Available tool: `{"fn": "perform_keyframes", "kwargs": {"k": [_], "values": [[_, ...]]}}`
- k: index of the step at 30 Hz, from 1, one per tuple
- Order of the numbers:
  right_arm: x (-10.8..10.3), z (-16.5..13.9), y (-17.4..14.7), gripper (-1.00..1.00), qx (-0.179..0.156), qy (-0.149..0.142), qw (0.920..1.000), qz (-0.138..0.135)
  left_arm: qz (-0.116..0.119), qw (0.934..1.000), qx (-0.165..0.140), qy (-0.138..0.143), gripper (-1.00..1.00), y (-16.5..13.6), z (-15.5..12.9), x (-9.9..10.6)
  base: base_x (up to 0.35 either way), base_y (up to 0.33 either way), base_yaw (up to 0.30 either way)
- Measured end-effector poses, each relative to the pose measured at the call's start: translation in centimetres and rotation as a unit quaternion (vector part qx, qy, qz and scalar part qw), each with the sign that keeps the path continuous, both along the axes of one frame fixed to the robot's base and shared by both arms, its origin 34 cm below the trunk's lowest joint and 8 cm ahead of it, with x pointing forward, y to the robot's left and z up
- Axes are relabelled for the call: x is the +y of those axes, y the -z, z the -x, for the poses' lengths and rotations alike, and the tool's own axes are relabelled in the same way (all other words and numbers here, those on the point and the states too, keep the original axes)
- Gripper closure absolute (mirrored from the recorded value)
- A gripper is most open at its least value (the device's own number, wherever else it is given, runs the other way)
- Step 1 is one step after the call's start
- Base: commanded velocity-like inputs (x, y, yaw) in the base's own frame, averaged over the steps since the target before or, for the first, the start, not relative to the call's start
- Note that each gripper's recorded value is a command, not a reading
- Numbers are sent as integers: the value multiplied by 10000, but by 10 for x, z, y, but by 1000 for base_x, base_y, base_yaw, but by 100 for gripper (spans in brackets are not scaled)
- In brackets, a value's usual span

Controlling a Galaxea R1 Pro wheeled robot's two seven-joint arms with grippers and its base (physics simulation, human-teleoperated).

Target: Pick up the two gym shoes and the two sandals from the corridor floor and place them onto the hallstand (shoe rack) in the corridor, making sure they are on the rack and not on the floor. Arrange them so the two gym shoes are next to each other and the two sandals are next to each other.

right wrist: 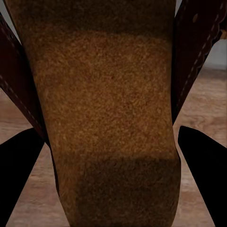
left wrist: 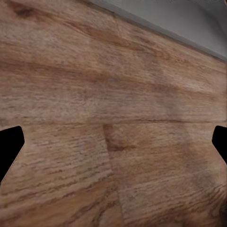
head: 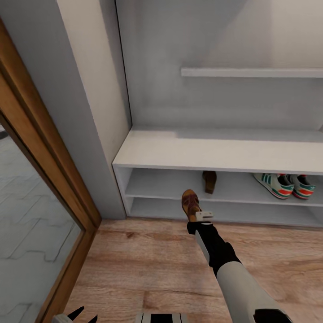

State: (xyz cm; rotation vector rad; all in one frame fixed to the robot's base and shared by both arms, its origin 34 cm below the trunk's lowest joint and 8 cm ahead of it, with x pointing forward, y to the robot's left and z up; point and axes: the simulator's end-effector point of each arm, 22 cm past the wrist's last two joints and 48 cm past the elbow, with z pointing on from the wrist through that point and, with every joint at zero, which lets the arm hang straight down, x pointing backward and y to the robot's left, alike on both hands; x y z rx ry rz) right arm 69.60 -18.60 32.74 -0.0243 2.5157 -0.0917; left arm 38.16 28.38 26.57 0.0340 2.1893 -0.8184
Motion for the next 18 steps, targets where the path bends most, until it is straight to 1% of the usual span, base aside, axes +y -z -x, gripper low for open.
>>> {"fn": "perform_keyframes", "kwargs": {"k": [4,10,18], "values": [[0,0,0,100,0,0,10000,0,1,10000,5,0,-100,0,0,0,154,0,0],[0,0,0,100,1,0,10000,0,0,10000,4,-1,-100,0,0,0,33,-1,0],[0,0,0,100,0,1,10000,-1,0,10000,8,2,-100,0,1,0,133,-107,0]]}}
